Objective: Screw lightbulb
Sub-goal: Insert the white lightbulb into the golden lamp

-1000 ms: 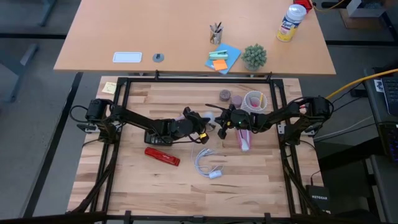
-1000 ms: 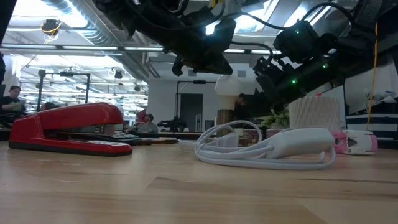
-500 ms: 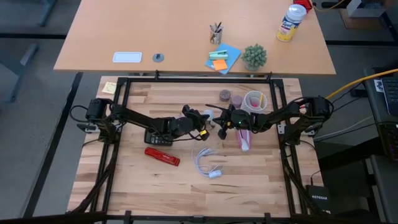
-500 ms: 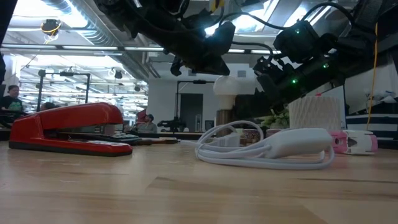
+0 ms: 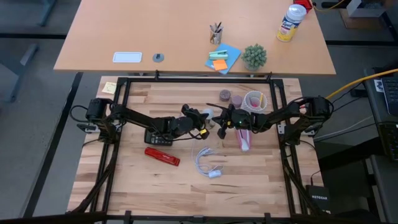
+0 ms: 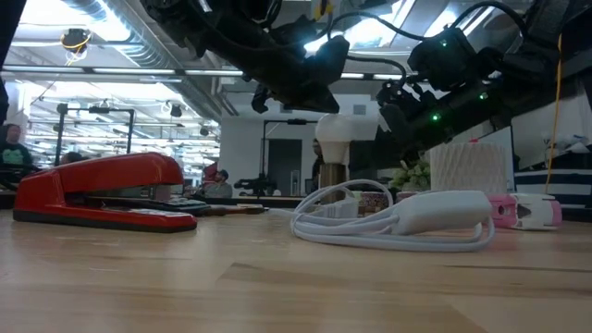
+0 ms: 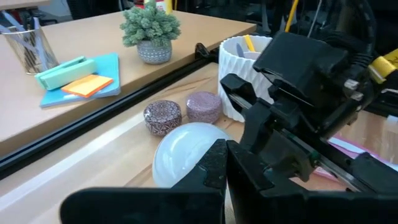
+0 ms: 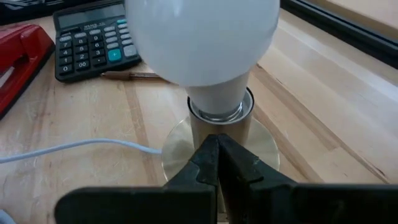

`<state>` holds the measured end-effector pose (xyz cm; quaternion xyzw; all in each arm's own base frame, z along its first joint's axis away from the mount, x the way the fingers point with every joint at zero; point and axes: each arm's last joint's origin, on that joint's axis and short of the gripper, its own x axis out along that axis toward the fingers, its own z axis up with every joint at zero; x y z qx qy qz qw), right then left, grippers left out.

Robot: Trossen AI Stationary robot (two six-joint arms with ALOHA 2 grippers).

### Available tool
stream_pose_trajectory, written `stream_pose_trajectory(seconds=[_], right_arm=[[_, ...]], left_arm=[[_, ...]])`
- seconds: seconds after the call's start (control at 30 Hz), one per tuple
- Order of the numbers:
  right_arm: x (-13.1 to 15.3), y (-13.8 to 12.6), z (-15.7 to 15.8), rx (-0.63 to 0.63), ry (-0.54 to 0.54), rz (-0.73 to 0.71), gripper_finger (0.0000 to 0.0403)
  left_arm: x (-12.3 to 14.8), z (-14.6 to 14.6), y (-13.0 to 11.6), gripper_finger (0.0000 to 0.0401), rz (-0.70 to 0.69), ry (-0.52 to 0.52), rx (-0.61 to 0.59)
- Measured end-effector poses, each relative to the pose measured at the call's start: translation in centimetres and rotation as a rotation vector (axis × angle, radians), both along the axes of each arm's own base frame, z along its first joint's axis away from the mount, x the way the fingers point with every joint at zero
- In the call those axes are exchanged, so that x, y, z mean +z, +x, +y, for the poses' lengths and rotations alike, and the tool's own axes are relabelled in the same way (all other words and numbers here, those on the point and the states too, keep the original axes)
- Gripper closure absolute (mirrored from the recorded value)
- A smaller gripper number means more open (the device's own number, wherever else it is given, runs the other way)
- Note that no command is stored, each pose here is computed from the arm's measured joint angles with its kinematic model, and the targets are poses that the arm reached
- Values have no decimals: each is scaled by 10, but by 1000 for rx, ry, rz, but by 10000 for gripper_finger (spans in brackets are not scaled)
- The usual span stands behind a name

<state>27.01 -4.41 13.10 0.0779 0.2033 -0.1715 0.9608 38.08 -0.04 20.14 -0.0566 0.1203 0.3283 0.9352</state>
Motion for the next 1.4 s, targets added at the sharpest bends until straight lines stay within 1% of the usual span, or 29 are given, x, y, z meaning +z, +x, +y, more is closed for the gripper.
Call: stream_pose_trajectory(seconds=[0.3,0.57,0.63,0.77,0.9,1.13,1.23,1.3,1.4], right_arm=[[0,0,0,-1,-1,-2,395],[7,0,0,1,-10,-38,395],[11,0,0,4,-26,-50,395],[24,-3,-1,-46,-59,-93,395],[37,-7,-2,-65,-99,-133,395],[52,-6,-2,-52,-174,-237,395],[56,-3,-2,-46,-196,-238,395],[62,1,-3,-35,-237,-235,395],[69,9,-4,-16,-293,-194,395]], left_arm=[[0,2,-1,400,0,10,31],[0,8,-1,400,-18,-13,57],[0,8,-1,400,-18,-14,58],[0,8,-1,400,-19,-15,58],[0,8,-1,400,-18,-15,58],[0,8,-1,400,-16,-14,58],[0,8,-1,400,-14,-14,58],[0,8,-1,400,-14,-14,58],[0,8,-1,400,-14,-14,58]])
